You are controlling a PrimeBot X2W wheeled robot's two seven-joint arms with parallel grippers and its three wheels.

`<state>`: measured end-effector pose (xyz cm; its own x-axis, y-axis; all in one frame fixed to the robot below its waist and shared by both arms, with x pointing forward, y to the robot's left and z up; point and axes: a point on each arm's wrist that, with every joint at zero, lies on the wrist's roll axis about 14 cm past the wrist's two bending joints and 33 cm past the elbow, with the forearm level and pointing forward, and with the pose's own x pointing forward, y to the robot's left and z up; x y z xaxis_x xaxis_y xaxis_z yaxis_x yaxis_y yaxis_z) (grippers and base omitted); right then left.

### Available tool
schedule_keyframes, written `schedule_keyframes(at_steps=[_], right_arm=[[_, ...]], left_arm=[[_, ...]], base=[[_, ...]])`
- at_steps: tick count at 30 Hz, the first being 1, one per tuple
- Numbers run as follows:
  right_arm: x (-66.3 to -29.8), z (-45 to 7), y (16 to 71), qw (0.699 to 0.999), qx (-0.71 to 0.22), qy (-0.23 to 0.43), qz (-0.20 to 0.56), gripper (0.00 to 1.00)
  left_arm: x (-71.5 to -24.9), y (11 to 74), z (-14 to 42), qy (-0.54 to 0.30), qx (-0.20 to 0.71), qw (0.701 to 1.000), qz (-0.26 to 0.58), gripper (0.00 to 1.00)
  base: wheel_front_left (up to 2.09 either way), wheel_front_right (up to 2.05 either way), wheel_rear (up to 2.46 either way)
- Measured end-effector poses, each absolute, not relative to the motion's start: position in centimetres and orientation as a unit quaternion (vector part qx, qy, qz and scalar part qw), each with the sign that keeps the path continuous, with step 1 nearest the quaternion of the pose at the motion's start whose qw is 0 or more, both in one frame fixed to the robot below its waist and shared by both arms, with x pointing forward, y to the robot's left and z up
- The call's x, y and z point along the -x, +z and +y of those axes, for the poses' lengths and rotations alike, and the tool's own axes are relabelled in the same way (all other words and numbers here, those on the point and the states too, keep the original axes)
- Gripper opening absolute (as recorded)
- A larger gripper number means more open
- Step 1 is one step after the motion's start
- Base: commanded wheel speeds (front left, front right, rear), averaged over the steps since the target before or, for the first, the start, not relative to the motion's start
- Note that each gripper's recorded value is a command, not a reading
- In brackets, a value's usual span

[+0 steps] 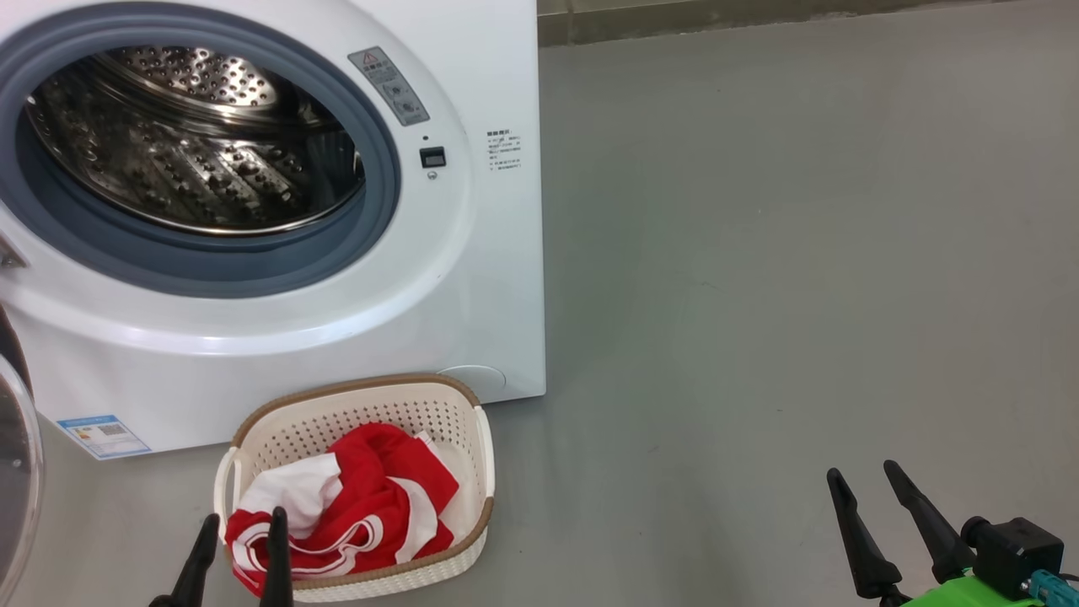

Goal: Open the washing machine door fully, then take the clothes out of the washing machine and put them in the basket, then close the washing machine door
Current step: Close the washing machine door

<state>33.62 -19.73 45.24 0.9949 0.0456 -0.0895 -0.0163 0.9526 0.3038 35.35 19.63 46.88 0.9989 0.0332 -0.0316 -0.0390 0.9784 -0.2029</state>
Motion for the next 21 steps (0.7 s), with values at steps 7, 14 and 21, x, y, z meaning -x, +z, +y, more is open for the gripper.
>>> schedule_keyframes(at_steps=[7,14,21], right_arm=[[-33.8,-19.4,45.2,0.987,-0.153,0.021,0.049,1.0],[-34.5,-17.7,45.1,0.986,-0.153,0.048,0.054,1.0],[-35.5,-14.4,45.0,0.982,-0.149,0.101,0.064,1.0]], left_arm=[[-35.1,46.6,20.1,0.028,0.103,0.994,0.019,1.0],[-34.1,46.0,20.7,0.046,0.117,0.992,0.025,1.0],[-32.1,45.8,23.1,0.092,0.124,0.988,0.025,1.0]], base=[[0.0,0.0,0.0],[0.0,0.0,0.0],[0.0,0.0,0.0]])
